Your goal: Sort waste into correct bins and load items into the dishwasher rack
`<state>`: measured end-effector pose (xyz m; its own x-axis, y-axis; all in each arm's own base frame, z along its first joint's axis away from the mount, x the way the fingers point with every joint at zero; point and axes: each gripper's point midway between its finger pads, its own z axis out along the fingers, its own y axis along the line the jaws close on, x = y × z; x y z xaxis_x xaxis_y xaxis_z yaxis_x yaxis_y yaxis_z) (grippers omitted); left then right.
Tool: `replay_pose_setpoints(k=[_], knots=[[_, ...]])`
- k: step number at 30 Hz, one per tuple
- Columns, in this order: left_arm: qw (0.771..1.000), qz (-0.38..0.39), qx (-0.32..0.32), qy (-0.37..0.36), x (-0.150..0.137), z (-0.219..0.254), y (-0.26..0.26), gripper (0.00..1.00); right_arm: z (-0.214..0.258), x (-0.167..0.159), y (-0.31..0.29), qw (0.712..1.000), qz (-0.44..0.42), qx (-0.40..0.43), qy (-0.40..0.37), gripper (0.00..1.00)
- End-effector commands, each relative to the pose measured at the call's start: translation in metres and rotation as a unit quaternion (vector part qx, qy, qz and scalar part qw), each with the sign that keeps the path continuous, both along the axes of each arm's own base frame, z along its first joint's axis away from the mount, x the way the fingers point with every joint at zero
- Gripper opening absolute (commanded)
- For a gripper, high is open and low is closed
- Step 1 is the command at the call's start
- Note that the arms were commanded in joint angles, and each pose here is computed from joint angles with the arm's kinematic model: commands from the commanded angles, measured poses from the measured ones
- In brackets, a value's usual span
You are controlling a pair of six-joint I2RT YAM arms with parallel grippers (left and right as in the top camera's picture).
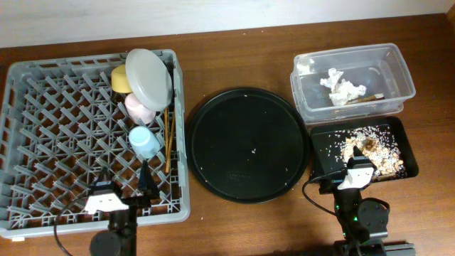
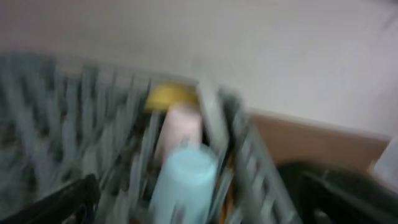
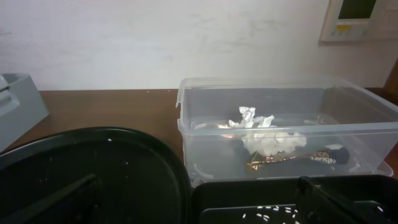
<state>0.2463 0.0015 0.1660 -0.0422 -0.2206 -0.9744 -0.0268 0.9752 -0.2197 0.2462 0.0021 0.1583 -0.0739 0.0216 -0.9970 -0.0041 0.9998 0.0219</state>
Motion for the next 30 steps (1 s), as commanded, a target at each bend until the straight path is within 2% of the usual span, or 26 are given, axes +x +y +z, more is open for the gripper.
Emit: replay_pose_setpoints(k=[1,4,30], knots=[[0.998,0.009,0.057,0.015,-0.0005,-0.0082,0.0034,0.99,-0.0029,-0.0002,0.0006,1.0,0.001,0.0,0.003,0.99],[0.997,0.001,0.082,0.016,-0.0004,-0.0086,0.0007,0.99,-0.0029,-0.0002,0.0006,1.0,0.001,0.0,0.003,0.99],[0.997,-0.009,0.081,0.016,-0.0004,-0.0093,-0.0027,0.99,-0.0029,-0.0002,0.0006,1.0,0.001,0.0,0.003,0.99]])
